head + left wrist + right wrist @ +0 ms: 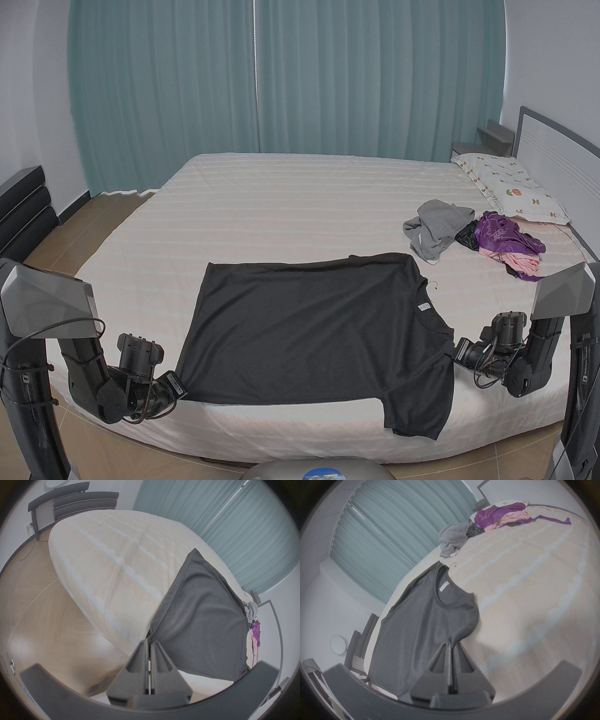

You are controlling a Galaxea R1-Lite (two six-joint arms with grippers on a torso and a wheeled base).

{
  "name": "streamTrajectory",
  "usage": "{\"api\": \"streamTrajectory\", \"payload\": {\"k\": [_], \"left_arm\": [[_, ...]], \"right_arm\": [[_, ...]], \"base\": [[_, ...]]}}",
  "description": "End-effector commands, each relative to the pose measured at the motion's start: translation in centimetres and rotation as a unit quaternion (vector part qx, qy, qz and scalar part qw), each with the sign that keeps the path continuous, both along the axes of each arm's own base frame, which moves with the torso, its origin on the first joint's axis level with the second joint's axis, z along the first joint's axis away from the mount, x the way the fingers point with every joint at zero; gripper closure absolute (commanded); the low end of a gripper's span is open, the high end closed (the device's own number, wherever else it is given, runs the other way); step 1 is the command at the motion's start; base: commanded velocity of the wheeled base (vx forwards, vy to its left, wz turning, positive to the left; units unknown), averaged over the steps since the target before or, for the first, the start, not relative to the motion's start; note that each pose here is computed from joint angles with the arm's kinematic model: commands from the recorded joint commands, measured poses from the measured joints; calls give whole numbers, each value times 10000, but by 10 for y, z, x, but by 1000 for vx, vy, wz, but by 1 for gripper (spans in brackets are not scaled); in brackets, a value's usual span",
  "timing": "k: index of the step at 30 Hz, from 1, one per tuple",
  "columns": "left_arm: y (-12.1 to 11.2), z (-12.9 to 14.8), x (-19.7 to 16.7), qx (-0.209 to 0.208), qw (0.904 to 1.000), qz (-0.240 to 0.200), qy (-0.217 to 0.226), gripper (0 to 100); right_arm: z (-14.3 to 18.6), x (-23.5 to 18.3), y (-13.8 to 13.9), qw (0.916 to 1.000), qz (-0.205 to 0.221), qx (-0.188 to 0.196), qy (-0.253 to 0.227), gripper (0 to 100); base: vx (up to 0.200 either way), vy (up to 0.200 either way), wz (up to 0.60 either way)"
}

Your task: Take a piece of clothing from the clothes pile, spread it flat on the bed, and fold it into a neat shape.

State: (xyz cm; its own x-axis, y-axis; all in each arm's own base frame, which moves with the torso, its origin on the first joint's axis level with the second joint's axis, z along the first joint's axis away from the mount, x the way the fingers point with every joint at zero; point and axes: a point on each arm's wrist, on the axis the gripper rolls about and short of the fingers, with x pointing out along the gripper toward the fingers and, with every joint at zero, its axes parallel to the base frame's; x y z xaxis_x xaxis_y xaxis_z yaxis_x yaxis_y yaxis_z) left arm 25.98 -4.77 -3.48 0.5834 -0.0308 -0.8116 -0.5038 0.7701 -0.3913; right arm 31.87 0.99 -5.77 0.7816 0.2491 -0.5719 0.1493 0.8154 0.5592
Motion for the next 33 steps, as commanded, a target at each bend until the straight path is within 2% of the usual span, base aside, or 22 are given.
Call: {"api": "streamTrajectory", "payload": {"k": [1,7,10,11,23,24,25,26,28,33], "left_arm": [[0,0,0,2,10000,4,6,100],[0,0,0,2,10000,4,6,100],[0,0,0,2,10000,4,6,100],[0,0,0,2,10000,4,6,100],[0,0,0,2,10000,4,6,100],[0,0,0,0,10000,4,-1,100],[0,0,0,0,10000,4,-1,100],[0,-1,0,-3,10000,0,15,100],[0,-1,0,-3,10000,0,15,100],[0,-1,0,3,10000,4,14,100]], "right_arm": [[10,12,-5,9996,-91,11,-283,100],[13,19,-1,9991,-21,2,-425,100],[10,20,-1,9994,-17,-5,-350,100],[9,20,-1,9995,-24,-6,-312,0],[31,-16,-15,9999,-39,-48,-107,0],[27,-33,-14,9996,220,-150,93,0],[27,-35,-14,9994,271,-164,118,0],[23,-48,-12,9976,590,-263,247,0],[19,-60,-12,9951,880,-341,311,0],[9,-69,-8,9931,1043,-365,397,0]], "base": [[0,0,0],[0,0,0],[0,0,0],[0,0,0],[0,0,0],[0,0,0],[0,0,0],[0,0,0],[0,0,0],[0,0,0]]}}
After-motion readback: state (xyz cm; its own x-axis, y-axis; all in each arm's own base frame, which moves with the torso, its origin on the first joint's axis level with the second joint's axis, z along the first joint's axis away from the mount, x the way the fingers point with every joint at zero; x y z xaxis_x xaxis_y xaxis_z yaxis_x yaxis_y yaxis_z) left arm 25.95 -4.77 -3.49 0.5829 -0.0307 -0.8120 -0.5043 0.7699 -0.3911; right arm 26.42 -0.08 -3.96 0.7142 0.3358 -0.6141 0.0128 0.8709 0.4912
